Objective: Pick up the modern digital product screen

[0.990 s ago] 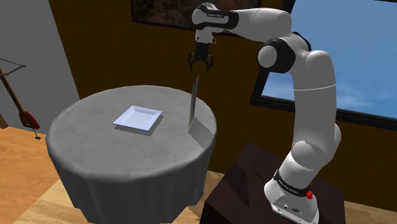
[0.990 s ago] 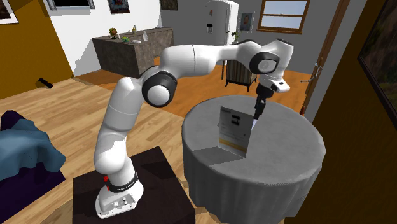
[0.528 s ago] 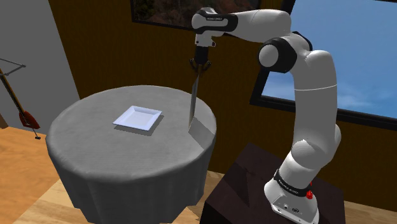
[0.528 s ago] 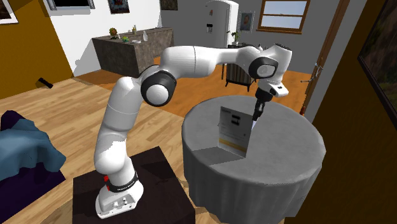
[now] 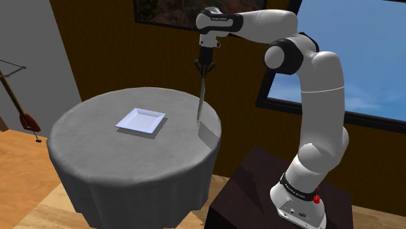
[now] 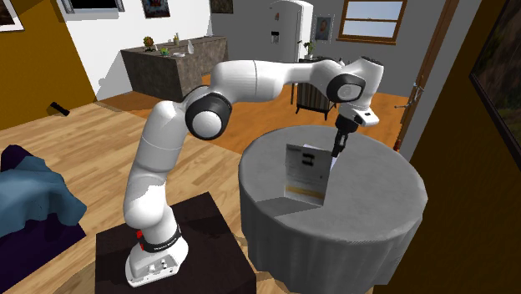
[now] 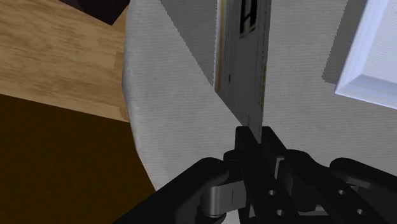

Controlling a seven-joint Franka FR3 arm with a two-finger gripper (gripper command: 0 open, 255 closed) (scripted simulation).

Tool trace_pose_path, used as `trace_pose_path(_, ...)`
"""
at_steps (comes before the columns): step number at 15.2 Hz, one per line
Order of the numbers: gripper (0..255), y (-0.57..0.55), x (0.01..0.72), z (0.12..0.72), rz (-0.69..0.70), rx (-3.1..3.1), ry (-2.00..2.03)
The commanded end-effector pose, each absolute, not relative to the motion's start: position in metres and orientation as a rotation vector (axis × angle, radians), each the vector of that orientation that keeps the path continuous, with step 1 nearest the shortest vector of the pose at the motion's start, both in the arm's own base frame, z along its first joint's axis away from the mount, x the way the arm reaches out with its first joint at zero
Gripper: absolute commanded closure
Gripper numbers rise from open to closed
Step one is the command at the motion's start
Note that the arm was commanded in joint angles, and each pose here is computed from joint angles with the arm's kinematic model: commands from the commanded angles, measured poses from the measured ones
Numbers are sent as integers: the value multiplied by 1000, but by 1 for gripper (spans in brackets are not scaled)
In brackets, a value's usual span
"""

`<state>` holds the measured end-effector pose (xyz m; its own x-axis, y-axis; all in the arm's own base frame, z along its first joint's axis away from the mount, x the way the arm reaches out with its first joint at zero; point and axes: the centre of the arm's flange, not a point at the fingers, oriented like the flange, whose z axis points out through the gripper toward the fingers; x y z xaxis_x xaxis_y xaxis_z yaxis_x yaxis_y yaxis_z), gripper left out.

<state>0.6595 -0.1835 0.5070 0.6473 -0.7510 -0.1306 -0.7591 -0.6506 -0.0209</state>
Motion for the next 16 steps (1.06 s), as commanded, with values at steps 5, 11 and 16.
trace_pose_path(5,255,-183,660,536,170,-2784,1278)
trace_pose_path(11,255,-183,660,567,170,-2784,1278)
trace_pose_path(16,255,-183,660,584,170,-2784,1278)
